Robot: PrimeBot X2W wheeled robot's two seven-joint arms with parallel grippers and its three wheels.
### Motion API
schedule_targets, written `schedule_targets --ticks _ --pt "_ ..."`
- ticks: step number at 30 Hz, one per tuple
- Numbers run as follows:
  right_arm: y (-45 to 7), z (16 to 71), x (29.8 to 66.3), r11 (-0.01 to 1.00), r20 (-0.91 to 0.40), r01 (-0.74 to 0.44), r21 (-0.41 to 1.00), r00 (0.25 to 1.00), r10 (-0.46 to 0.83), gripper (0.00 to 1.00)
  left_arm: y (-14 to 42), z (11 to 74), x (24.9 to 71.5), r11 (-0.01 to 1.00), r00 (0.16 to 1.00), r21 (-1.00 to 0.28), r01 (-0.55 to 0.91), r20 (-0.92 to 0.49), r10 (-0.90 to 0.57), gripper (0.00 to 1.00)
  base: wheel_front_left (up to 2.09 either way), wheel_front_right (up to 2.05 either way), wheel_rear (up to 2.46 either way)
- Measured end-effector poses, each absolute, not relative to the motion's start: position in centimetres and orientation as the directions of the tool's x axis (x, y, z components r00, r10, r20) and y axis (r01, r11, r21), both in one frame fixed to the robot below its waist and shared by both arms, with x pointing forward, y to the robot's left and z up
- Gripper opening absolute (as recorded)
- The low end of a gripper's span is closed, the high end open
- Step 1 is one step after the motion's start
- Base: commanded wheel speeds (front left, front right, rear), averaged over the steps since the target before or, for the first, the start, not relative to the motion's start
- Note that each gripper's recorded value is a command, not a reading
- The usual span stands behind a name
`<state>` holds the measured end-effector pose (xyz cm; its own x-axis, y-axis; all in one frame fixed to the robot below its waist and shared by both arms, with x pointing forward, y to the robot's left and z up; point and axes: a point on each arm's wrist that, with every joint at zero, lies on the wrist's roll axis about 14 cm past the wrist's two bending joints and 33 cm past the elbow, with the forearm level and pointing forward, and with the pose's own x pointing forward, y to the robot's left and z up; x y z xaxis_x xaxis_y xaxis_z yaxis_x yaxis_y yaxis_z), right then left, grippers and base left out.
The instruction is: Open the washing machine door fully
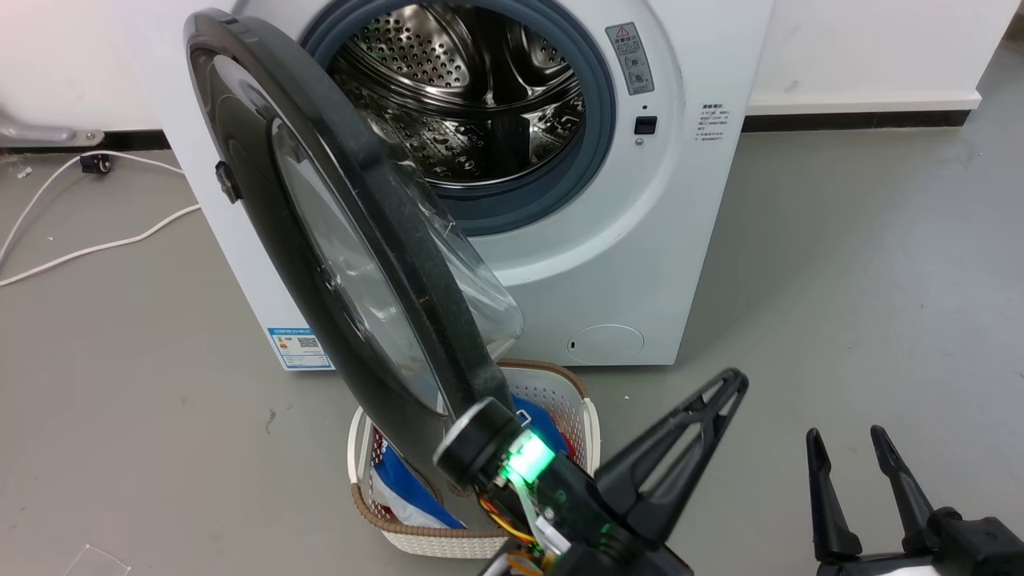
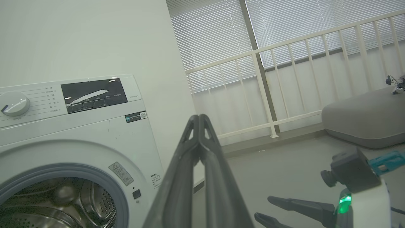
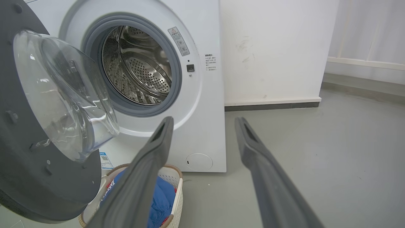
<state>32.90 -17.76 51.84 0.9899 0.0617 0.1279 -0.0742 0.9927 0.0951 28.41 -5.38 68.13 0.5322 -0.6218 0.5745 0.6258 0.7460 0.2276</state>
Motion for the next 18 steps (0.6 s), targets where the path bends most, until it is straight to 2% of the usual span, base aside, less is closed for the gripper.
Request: schedule_targets --ticks 10,18 --pt "-17.2 51.7 33.3 0.991 0.124 -0.090 0.097 0.989 0.078 1.00 -7.0 62.2 28.4 0.699 0.587 0.196 0.688 0.417 -0.695 0.00 0.00 0.00 0.00" --pt "-16.9 51.3 33.5 0.990 0.110 -0.097 0.098 0.990 0.086 1.00 -6.1 57.4 29.2 0.716 0.666 0.139 0.684 0.282 -0.690 0.00 0.00 0.00 0.00"
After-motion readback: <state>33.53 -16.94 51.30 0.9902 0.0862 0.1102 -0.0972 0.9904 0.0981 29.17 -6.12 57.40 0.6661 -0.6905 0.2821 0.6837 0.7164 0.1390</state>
